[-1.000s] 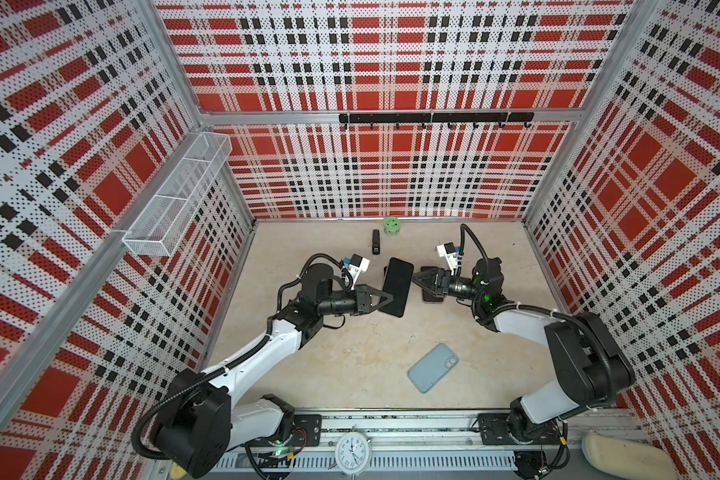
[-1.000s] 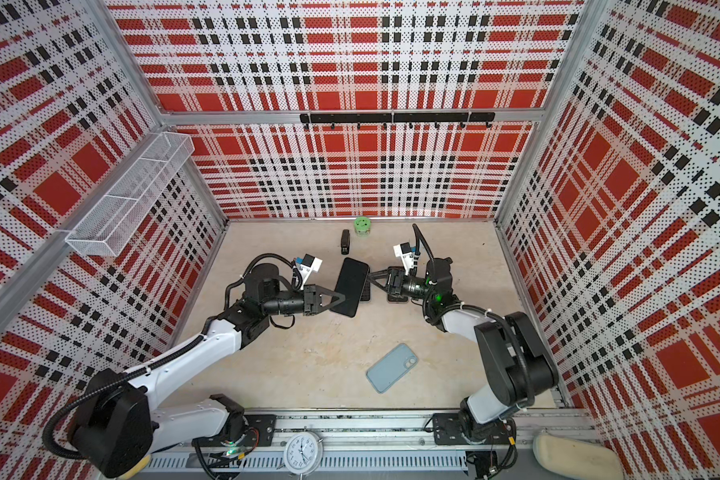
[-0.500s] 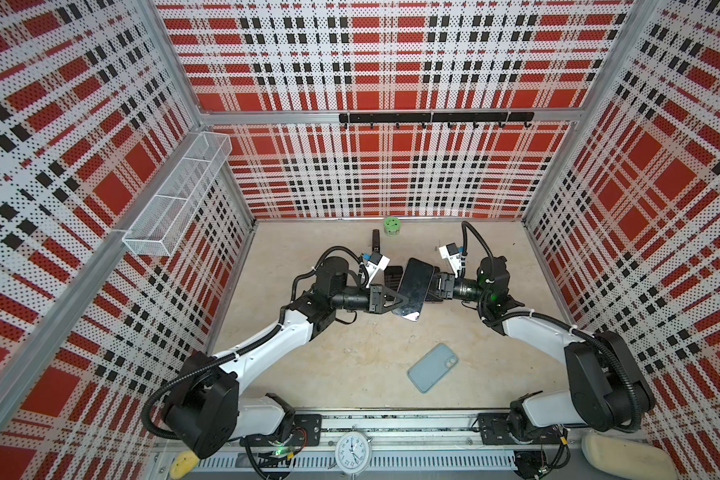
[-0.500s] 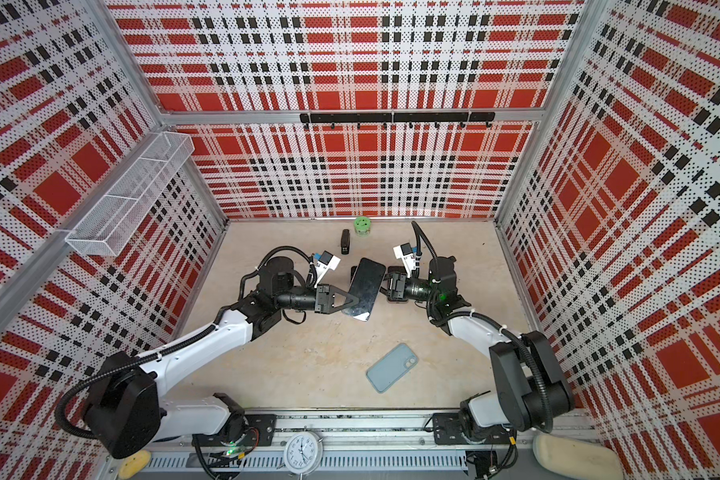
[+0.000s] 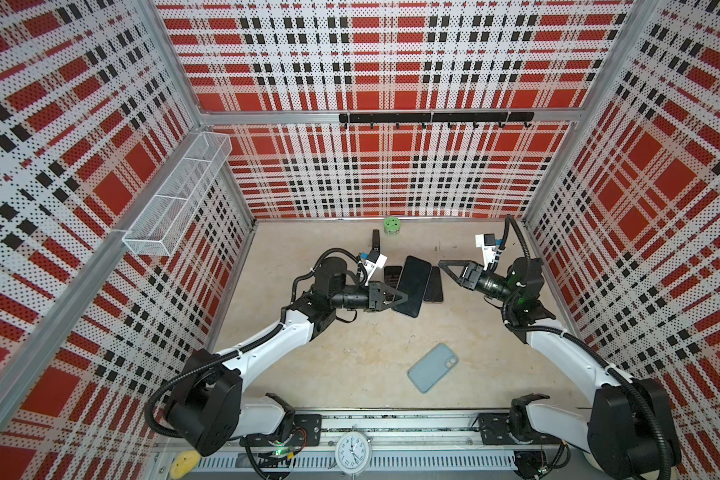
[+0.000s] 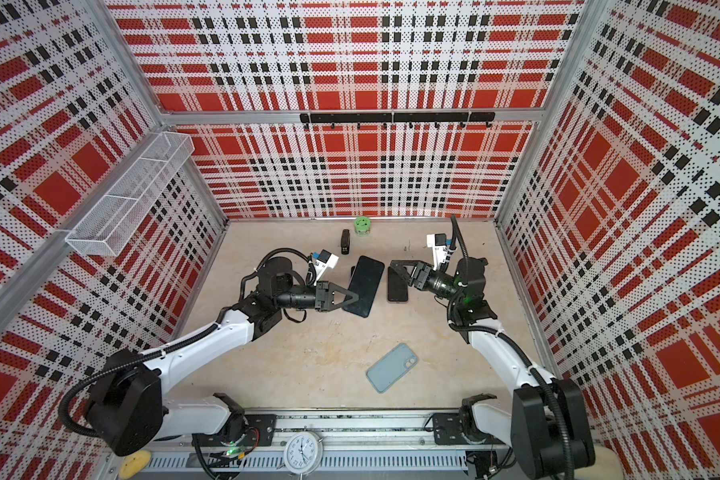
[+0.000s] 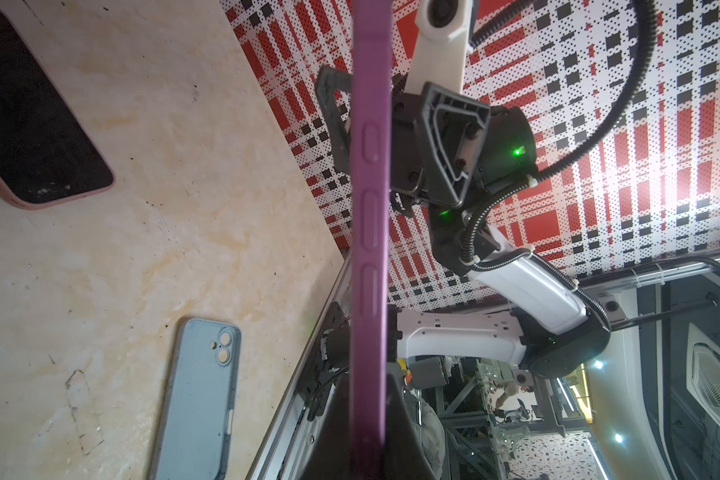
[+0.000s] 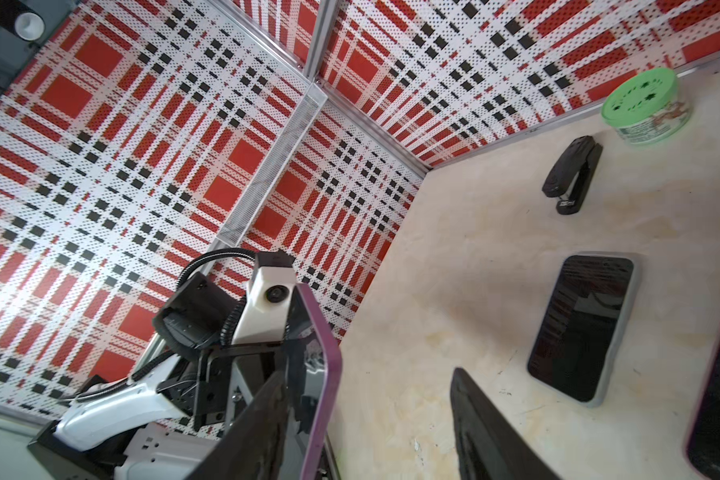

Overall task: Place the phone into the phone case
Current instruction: 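Open the right gripper, draw it back, then bring it toward the phone again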

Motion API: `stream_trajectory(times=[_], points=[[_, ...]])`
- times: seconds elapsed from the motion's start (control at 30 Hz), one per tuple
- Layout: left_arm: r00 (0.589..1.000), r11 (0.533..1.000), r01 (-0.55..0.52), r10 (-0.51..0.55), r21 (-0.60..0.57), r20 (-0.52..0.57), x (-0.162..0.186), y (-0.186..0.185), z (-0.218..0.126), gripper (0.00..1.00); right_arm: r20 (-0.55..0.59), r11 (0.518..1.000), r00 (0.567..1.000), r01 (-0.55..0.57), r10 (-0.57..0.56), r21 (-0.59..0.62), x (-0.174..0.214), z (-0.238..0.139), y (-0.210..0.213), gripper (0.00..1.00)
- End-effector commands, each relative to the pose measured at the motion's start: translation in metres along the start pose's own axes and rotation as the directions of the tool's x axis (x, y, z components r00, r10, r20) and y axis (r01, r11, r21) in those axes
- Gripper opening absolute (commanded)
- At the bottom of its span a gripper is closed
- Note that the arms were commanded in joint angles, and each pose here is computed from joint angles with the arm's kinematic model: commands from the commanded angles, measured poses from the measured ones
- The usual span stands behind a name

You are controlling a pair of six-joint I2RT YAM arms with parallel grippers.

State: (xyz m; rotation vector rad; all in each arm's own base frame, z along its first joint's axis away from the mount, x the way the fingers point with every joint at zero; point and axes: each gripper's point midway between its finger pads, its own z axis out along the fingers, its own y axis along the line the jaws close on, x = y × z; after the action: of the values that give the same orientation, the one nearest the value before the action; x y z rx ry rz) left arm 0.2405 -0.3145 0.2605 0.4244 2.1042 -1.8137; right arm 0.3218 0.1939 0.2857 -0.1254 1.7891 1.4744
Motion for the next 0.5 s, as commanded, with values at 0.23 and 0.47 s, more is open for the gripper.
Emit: stream_trajectory(times=[0.23, 0.47], points=[[1.000, 0.994, -0.029, 0.027, 0.107, 0.014, -0.007, -0.022, 0.012, 0.05, -0.140, 0.979, 0.989, 0.014, -0.043, -0.202, 0.028, 0.034, 0.037, 0.70], [1.000, 0.987, -0.004, 0.001, 0.161, 0.017, -0.009, -0.024, 0.019, 0.04, -0.137, 0.969, 0.990, 0.008, -0.042, -0.246, 0.029, 0.041, 0.047, 0.53]])
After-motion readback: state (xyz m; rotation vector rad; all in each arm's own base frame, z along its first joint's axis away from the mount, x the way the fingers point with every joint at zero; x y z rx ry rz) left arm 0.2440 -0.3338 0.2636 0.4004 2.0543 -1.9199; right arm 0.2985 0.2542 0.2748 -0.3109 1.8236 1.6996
